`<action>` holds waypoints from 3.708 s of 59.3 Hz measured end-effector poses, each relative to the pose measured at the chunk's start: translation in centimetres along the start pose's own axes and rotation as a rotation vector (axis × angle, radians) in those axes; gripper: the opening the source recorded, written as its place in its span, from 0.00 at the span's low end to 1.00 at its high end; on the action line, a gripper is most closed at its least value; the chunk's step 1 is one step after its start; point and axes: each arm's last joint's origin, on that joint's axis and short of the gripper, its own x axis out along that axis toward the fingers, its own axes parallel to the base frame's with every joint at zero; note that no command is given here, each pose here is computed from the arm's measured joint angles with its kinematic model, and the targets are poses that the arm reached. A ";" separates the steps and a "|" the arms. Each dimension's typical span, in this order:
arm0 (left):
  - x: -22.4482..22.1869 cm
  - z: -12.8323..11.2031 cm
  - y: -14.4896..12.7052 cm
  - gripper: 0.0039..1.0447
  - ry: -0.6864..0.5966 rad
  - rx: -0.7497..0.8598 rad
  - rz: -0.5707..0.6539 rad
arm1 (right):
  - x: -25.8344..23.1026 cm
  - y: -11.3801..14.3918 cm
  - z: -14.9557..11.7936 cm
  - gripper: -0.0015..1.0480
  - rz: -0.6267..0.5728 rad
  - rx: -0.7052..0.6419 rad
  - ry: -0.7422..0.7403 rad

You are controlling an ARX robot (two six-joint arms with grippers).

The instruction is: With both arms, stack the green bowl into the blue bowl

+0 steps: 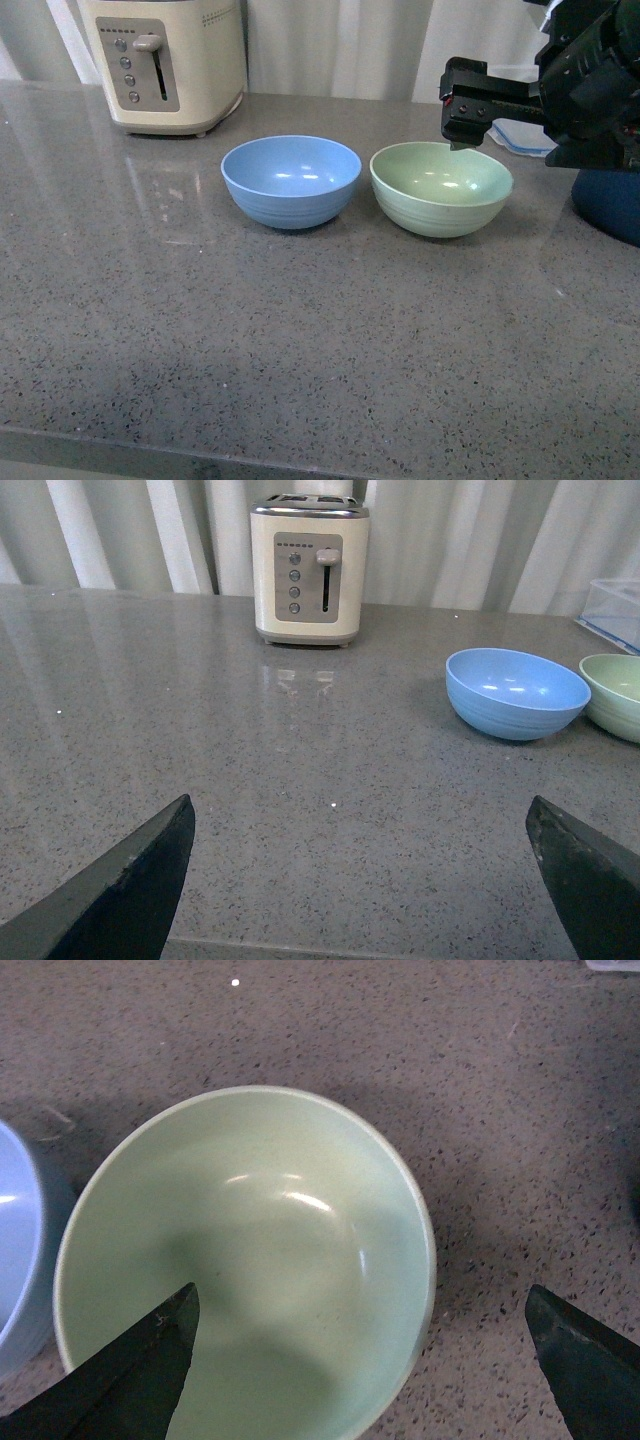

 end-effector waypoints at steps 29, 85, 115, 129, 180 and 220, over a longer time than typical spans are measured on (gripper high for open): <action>0.0 0.0 0.0 0.94 0.000 0.000 0.000 | 3.4 -0.5 -0.2 0.86 -0.087 -0.006 0.043; 0.0 0.0 0.0 0.94 0.000 0.000 0.000 | -1.5 -0.2 2.8 0.01 -0.104 -0.030 -0.104; 0.0 0.0 0.0 0.94 0.000 0.000 0.000 | -4.1 10.5 5.0 0.01 0.174 -0.091 -0.253; 0.0 0.0 0.0 0.94 0.000 0.000 0.000 | -0.1 12.3 1.9 0.01 0.154 -0.134 -0.162; 0.0 0.0 0.0 0.94 0.000 0.000 -0.002 | -11.6 1.0 -1.1 0.68 0.110 -0.012 -0.742; 0.0 0.0 0.0 0.94 0.000 0.000 0.000 | -14.6 -8.4 -14.3 0.01 -0.024 -0.134 -0.711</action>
